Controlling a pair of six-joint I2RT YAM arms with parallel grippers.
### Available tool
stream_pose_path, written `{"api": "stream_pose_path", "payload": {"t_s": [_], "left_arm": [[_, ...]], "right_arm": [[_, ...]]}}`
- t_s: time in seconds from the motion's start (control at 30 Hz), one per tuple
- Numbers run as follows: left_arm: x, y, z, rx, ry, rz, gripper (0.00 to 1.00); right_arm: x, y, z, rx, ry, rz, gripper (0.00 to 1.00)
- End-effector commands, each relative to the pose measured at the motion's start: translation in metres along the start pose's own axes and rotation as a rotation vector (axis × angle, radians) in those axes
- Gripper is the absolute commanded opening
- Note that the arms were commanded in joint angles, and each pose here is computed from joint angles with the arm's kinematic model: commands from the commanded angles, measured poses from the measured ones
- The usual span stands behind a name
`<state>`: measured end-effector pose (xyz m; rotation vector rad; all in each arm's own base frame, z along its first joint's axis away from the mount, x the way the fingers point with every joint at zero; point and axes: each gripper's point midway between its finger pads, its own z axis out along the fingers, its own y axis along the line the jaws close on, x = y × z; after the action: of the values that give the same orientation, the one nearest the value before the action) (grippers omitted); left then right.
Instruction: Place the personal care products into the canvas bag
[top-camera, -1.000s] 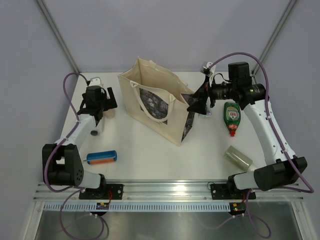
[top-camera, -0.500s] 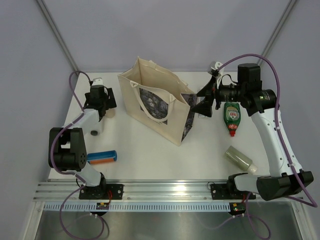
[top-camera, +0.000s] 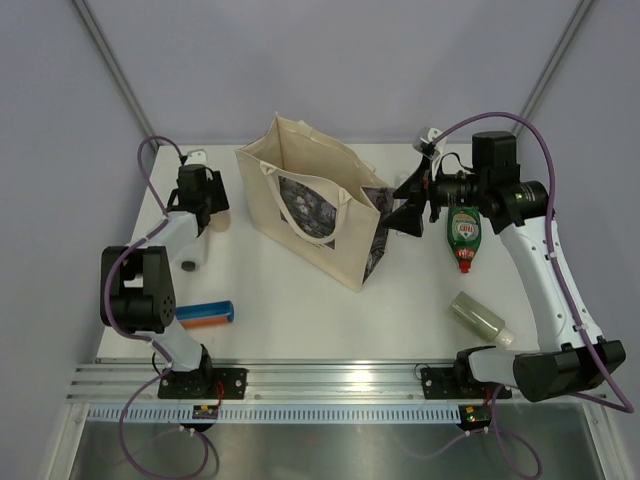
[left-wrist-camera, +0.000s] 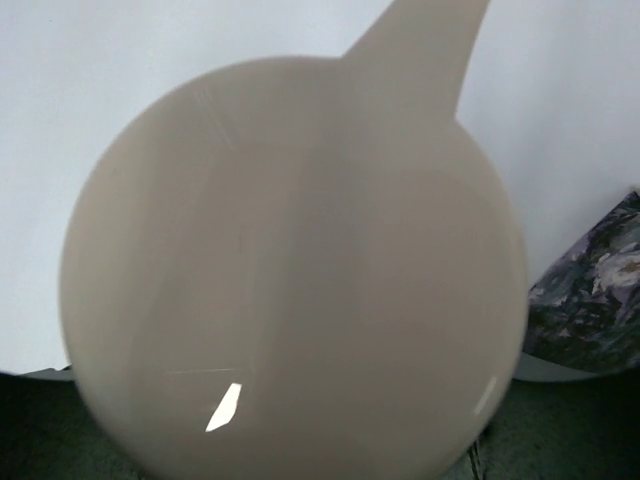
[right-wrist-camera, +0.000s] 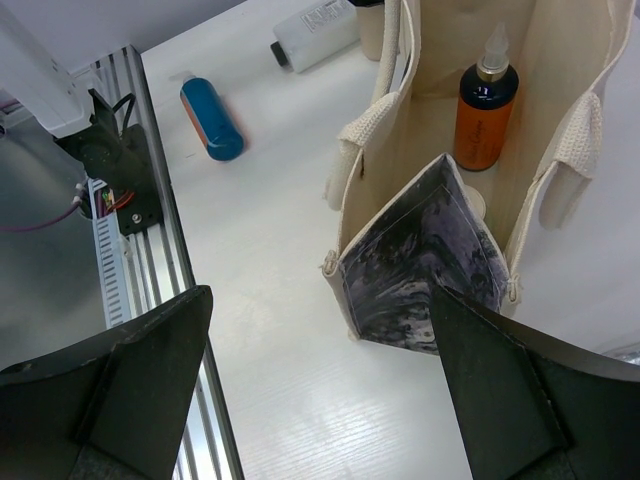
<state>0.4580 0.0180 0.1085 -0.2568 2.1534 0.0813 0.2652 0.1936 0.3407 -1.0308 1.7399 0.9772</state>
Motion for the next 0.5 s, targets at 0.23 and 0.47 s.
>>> {"api": "stream_pose_path", "payload": {"t_s": [0.23,0.47], "left_arm": [[-0.083,-0.047,-0.077,0.292,-0.196,-0.133,0.00],[-0.083,-0.050,-0.142,0.376,-0.256,-0.248,0.00]], "right_arm": [[-0.010,0.007,-0.009,0.009,-0.043,-0.039,0.98],[-0.009,0.006,-0.010,0.008,-0.048,-0.029,0.98]]}}
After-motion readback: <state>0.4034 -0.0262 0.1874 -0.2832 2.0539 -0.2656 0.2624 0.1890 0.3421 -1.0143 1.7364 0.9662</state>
